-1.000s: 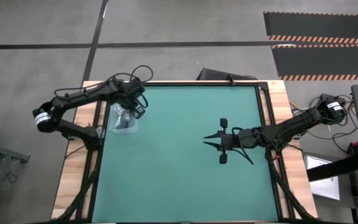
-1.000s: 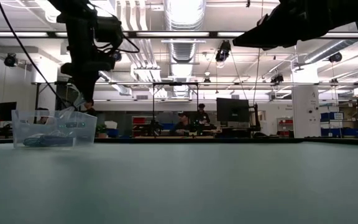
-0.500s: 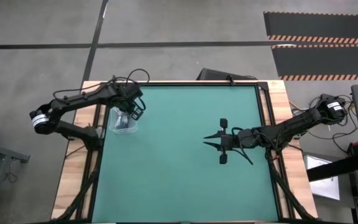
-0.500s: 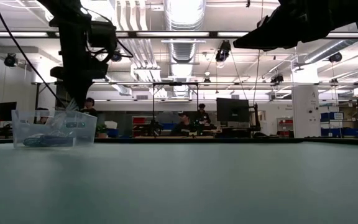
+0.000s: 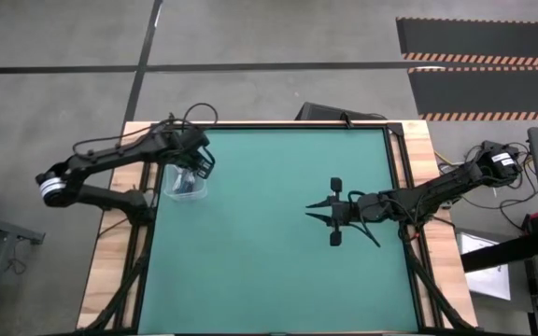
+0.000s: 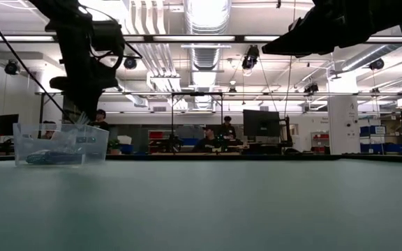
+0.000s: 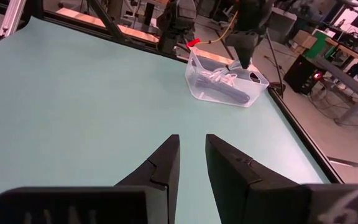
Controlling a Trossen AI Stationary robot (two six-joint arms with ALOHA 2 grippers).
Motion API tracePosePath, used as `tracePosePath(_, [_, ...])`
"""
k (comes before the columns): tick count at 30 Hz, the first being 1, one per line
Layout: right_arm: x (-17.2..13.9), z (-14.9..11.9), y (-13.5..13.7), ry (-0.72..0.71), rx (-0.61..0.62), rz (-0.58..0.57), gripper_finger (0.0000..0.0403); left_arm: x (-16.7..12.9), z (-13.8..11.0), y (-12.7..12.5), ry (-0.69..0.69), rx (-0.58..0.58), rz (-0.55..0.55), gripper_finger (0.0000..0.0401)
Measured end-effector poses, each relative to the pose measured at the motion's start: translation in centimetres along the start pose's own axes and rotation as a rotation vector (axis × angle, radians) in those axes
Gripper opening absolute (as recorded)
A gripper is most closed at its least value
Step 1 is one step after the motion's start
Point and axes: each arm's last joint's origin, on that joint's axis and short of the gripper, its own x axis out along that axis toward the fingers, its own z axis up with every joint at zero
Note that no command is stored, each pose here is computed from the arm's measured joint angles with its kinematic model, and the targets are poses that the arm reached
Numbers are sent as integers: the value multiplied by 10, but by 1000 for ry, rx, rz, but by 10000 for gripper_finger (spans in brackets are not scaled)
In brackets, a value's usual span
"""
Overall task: Pick and place USB-C Cables
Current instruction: Put the light blue charger cable into the transparent bin
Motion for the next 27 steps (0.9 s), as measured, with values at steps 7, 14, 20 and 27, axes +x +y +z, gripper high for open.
tracePosePath(7, [0,0,0,1,6,0,68,4,-6,1,-44,-39,-19,17])
tracePosePath(14, [0,-1,0,3,6,1,68,12,-14,2,-75,-76,-36,17])
tracePosePath(20, [0,-2,0,4,6,1,68,16,-17,1,-68,-98,-39,17])
tracePosePath(27, [0,-2,0,4,5,1,68,17,-17,1,-64,-97,-48,20])
